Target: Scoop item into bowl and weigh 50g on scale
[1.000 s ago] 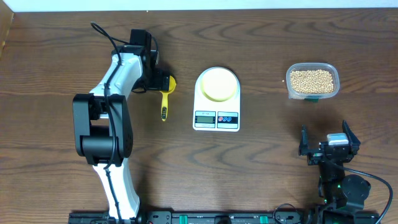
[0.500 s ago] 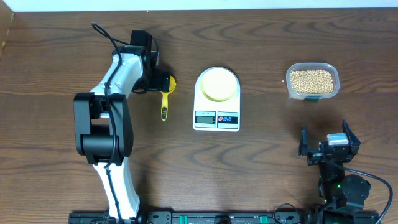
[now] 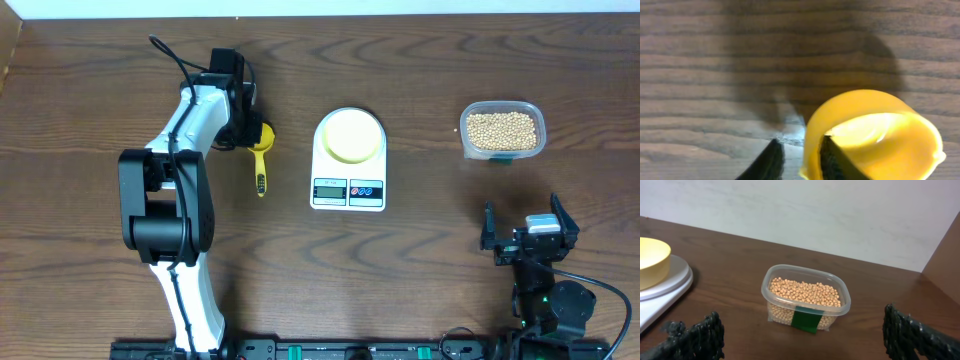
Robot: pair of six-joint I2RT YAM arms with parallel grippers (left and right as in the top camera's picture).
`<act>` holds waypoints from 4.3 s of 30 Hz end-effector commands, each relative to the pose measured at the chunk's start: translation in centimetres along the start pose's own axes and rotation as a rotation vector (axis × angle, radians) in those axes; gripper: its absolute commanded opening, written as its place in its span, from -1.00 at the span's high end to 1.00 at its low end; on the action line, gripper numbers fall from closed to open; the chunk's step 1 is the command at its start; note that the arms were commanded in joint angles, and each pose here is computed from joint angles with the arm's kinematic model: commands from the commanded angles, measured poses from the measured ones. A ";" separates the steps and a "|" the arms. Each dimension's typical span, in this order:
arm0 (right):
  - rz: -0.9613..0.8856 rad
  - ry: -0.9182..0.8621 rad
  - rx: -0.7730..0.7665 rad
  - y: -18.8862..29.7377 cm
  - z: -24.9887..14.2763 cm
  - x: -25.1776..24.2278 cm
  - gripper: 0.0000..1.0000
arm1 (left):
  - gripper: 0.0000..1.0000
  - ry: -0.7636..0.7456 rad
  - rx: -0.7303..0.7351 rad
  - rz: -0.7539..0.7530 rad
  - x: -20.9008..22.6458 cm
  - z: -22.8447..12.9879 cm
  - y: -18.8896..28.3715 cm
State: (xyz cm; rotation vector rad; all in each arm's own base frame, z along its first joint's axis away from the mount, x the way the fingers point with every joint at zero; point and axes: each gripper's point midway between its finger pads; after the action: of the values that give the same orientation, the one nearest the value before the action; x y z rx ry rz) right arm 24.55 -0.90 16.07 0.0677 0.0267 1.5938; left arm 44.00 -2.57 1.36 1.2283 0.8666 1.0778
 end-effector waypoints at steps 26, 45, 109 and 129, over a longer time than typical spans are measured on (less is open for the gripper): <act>0.003 0.006 0.000 0.0 0.0 0.1 -0.99 | 0.85 0.144 -0.176 0.039 0.8 1.9 8.3; 0.003 0.007 0.000 0.0 0.0 0.1 -0.99 | 0.85 0.859 -0.313 -0.051 0.6 1.0 16.3; 0.523 -1.093 0.611 -15.0 4.8 11.9 -0.93 | 0.85 0.937 -0.508 -0.080 2.1 4.9 18.1; 0.459 -1.056 0.630 -13.8 3.4 21.7 -0.81 | 0.85 1.065 -0.444 -0.301 -2.0 5.8 18.2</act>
State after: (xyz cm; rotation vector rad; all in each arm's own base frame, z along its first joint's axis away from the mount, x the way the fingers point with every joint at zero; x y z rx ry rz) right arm 37.39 20.92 18.68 1.5051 -0.2946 1.7926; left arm 46.17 -4.50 19.41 0.1336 1.3664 1.6043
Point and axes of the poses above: each gripper's point midway between its finger pads, its own y axis back along the fingers, its own x axis along the line the jaws close on, z = x × y, and after that the axes turned 13 degrees about -y, right-handed
